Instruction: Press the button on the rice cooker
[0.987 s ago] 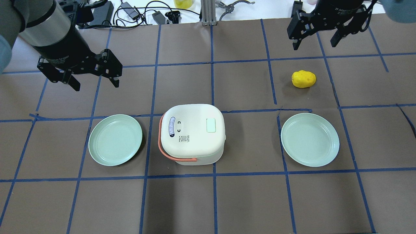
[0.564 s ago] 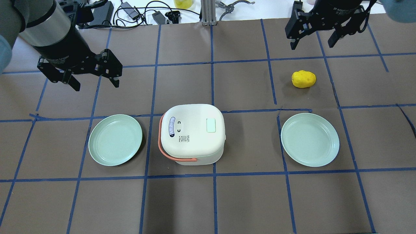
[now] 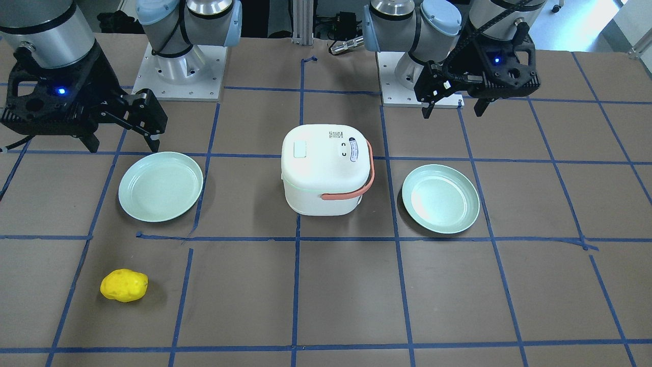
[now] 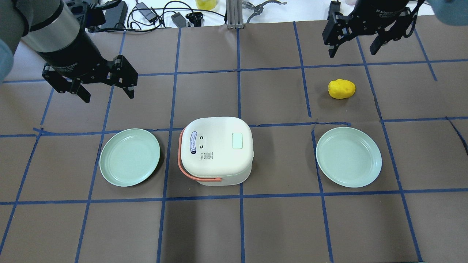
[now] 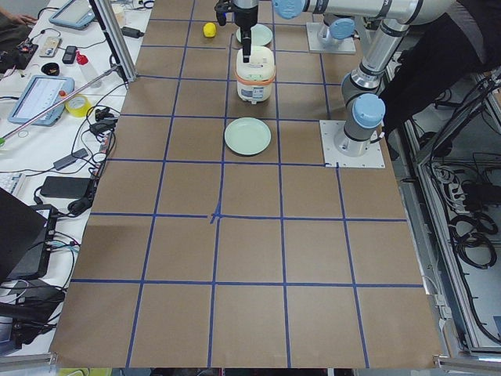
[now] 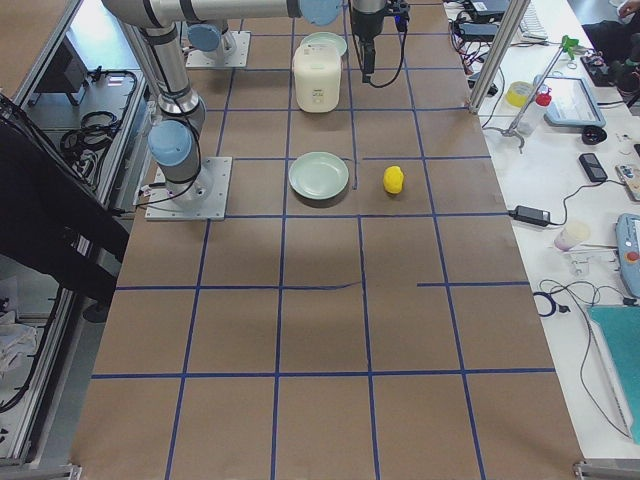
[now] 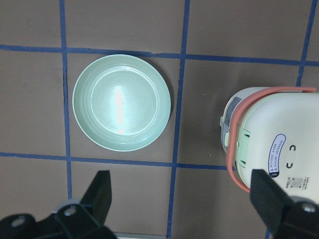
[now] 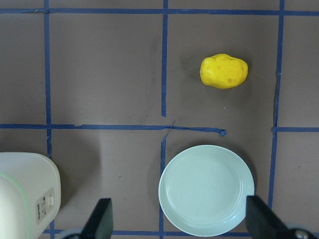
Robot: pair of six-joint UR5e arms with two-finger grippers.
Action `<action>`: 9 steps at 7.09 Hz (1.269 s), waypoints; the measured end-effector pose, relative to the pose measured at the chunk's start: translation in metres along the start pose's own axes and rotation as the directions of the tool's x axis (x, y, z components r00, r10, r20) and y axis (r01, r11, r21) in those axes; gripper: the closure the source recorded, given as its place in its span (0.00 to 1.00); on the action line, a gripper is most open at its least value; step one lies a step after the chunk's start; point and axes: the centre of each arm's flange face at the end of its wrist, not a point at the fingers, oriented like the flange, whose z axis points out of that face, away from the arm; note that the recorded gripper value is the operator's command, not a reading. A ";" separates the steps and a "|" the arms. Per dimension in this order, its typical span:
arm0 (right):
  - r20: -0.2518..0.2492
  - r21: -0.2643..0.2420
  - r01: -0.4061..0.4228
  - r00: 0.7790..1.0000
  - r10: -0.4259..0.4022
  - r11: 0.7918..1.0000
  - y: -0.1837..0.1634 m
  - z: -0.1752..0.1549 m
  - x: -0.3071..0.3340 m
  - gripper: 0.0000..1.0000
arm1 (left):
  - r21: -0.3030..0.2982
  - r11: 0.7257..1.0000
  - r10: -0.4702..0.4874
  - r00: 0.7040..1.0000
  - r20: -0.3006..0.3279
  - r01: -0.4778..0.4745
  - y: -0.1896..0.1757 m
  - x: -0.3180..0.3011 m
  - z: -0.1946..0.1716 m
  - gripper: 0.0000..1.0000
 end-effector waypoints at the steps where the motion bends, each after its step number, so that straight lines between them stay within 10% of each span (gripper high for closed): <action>1: 0.004 -0.002 0.000 1.000 0.000 1.000 0.000 0.001 -0.001 0.42 | 0.000 1.000 0.000 1.000 0.000 0.000 0.000 0.000 0.000 0.00; 5: 0.017 -0.024 0.043 0.999 -0.043 0.999 0.014 0.014 -0.081 0.89 | 0.000 1.000 0.000 1.000 0.000 0.000 0.000 0.000 0.000 0.00; 9: 0.017 -0.089 0.004 1.000 -0.002 0.996 0.059 0.055 -0.175 1.00 | 0.000 1.000 0.000 1.000 0.000 0.000 0.000 0.000 0.000 0.00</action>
